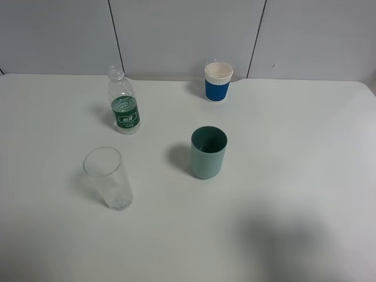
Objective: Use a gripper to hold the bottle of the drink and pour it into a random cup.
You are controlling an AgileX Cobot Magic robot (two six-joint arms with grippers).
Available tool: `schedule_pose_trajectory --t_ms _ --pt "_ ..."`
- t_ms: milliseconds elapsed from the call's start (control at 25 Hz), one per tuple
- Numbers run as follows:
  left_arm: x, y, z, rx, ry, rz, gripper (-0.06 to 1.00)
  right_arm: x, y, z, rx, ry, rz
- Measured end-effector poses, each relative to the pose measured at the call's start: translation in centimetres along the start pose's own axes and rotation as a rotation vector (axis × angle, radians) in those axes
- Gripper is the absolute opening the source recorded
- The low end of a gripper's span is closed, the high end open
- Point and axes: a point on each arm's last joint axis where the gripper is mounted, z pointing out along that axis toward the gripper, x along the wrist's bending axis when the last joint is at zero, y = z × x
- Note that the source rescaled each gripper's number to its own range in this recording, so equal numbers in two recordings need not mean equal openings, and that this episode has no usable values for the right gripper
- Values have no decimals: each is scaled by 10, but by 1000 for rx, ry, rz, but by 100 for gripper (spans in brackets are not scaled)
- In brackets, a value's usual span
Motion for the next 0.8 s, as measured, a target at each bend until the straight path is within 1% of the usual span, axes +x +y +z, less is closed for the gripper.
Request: schedule_pose_trajectory --t_ms 800 --pt "0 0 0 0 0 0 100 0 0 0 0 0 0"
